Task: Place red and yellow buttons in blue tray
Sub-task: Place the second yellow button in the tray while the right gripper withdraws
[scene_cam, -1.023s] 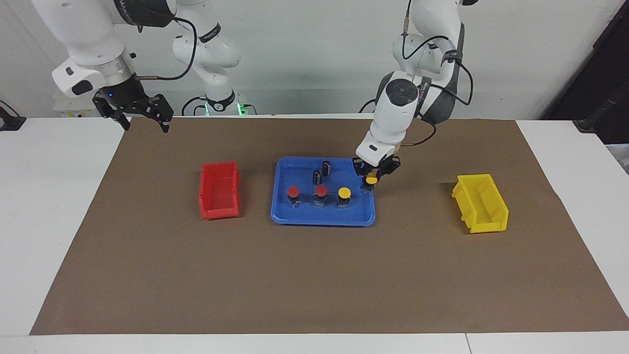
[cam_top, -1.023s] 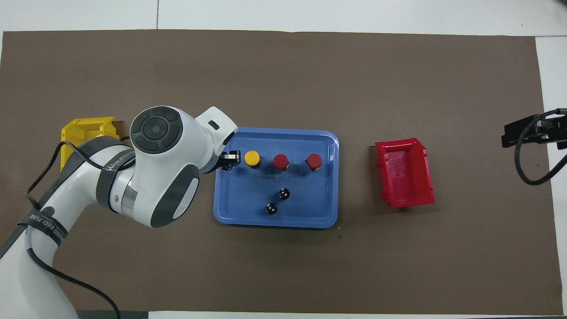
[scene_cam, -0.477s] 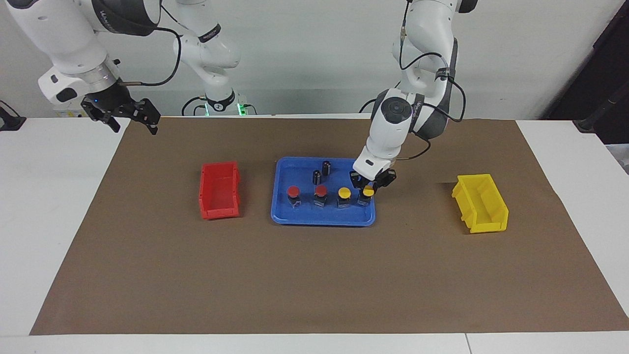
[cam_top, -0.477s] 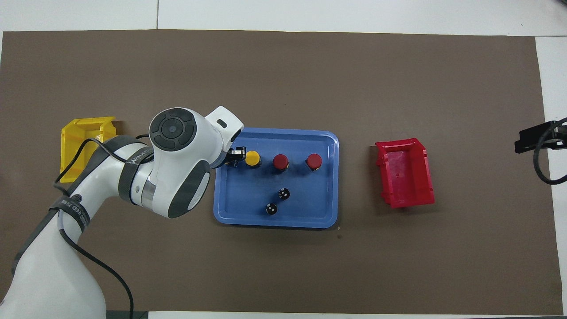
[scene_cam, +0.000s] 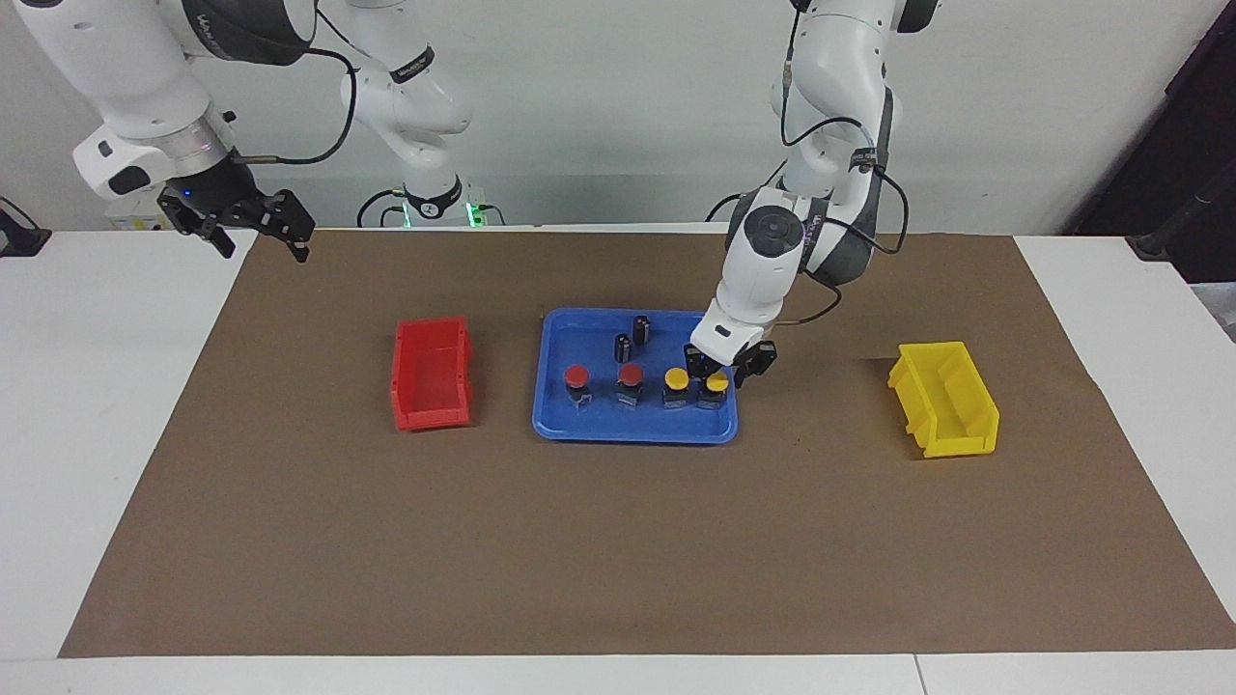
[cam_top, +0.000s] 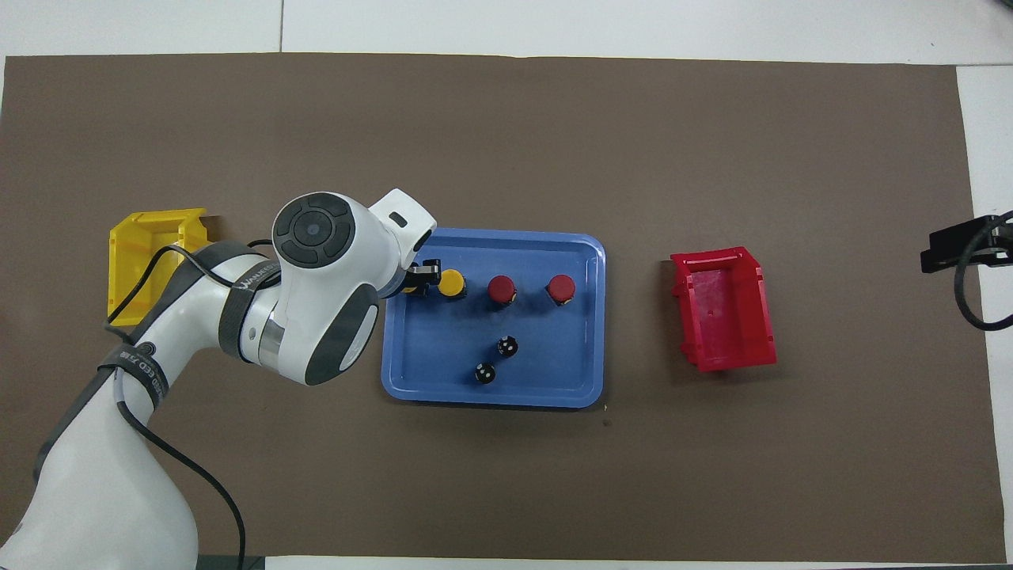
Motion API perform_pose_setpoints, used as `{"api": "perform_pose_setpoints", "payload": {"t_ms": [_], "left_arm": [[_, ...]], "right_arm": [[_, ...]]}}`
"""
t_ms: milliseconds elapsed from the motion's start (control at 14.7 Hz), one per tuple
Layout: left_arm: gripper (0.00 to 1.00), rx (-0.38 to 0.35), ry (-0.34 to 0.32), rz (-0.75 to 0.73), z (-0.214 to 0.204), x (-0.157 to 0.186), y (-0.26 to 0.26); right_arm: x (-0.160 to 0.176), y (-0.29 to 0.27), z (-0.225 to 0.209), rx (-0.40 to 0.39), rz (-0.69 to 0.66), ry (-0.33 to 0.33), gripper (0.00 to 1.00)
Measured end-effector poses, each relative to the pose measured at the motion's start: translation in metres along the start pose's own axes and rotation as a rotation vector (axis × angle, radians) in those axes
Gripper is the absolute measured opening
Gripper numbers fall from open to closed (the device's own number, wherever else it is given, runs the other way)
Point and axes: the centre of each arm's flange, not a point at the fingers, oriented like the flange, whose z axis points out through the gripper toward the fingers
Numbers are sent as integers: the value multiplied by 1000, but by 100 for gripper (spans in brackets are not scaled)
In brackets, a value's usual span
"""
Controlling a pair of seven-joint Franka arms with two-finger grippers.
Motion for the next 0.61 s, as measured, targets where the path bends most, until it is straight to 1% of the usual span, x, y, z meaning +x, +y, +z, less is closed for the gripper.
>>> {"api": "perform_pose_setpoints", "payload": {"t_ms": [205, 341, 409, 545, 614], "left_arm": [[63, -1, 3, -7, -9, 6, -2], [65, 5, -11, -13, -28, 13, -2], [69, 7, -16, -20, -39, 17, -5], [87, 9, -24, -45, -63, 26, -19], [87, 15, -35, -45, -75, 28, -32]], "right_arm": [[0, 0, 0, 0, 0, 0, 100], [0, 0, 0, 0, -1, 0, 100], [0, 0, 0, 0, -1, 0, 100], [0, 0, 0, 0, -1, 0, 100], [0, 0, 0, 0, -4, 0, 100]]}}
